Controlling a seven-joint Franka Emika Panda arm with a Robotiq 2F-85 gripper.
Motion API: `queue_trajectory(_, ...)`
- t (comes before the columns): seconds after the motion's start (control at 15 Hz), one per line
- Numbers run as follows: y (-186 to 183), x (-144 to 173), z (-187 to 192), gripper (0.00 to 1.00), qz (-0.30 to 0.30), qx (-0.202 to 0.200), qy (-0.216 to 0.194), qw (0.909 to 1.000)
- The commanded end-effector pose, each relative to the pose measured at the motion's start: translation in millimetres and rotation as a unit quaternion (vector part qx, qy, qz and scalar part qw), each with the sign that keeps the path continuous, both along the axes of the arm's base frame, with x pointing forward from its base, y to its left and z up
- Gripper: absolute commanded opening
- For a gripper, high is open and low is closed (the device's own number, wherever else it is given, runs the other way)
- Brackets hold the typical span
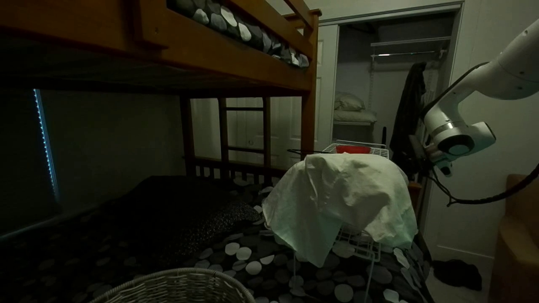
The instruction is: Remove the white toy from the top rack and put it on the bottom rack
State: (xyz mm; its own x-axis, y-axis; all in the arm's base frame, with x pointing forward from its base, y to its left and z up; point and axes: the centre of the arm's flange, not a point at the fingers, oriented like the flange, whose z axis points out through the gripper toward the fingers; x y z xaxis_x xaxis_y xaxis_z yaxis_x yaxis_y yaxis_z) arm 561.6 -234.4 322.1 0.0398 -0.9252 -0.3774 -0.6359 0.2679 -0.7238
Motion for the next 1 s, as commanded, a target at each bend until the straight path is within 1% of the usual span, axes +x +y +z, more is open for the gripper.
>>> queue_trajectory(0.0,11,19,-11,0.03,0.069,-0.012,-0.074,0.9948)
queue_trajectory(0.13,25,39,-19,0.03,0.117,0.005,-0.109,0.9871)
queue_trajectory(0.27,34,52,-28,0.03,0.155,0.018,-0.128,0.9794)
queue_trajectory(0.4,39,60,-41,0.03,0.18,0.036,-0.141,0.973)
queue_trajectory(0.47,40,63,-48,0.03,0.191,0.045,-0.138,0.9707)
queue_trajectory(0.53,40,64,-50,0.36,0.201,0.05,-0.13,0.9696)
queue_trajectory(0.6,41,64,-56,0.38,0.207,0.055,-0.124,0.969)
queue_trajectory(0.73,38,62,-62,0.5,0.209,0.051,-0.108,0.9706)
queue_trajectory(0.8,33,58,-63,0.59,0.208,0.043,-0.09,0.973)
queue_trajectory(0.93,21,42,-63,0.75,0.201,0.013,-0.026,0.9791)
